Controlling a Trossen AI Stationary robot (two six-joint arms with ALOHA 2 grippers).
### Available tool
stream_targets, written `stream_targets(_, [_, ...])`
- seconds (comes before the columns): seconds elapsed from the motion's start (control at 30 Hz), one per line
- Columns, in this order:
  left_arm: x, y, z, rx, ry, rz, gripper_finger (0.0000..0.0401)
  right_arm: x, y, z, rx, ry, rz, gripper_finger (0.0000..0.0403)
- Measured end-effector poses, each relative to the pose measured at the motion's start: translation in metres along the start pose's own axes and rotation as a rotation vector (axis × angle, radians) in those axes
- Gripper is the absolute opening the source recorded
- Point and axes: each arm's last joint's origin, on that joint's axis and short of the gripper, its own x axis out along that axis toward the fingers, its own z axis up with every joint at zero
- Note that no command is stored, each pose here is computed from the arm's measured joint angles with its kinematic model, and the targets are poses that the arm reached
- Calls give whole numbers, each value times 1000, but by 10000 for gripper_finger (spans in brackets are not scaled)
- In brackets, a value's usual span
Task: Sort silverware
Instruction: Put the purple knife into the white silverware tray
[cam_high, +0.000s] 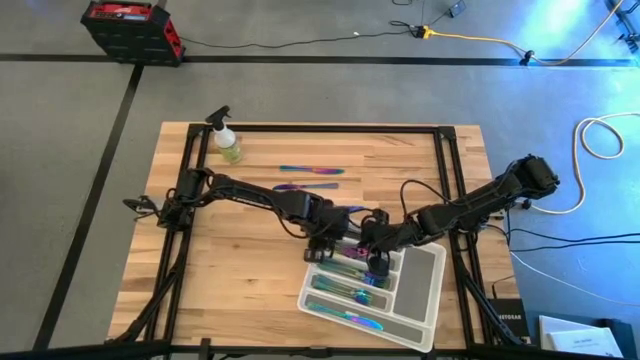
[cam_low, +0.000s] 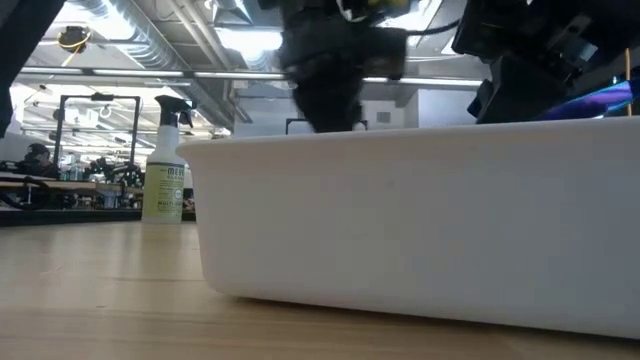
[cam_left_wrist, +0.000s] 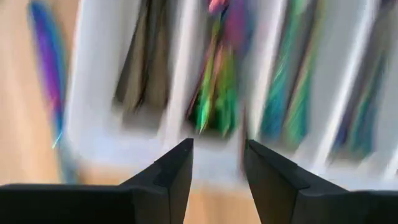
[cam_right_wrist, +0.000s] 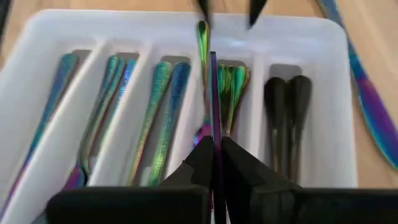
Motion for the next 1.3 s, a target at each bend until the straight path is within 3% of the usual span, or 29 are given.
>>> stream_targets(0.2, [-1, -5, -12, 84, 128, -15, 117, -7, -3, -5, 11, 60, -17, 0])
stream_targets(0.33, [-1, -15, -9, 116, 92, -25, 115, -28, -12, -13, 25, 122, -82, 0])
stream_targets(0.73, [1, -17, -2, 142, 32, 17, 115, -90, -32, -23, 98, 61, -177, 0])
stream_targets(1.0, [5, -16, 4, 161, -27, 22, 115, -109, -40, -29, 151, 30, -217, 0])
stream_targets(1.3, [20, -19, 1, 208, 24, 23, 115, -114, -43, -32, 150, 37, -224, 0])
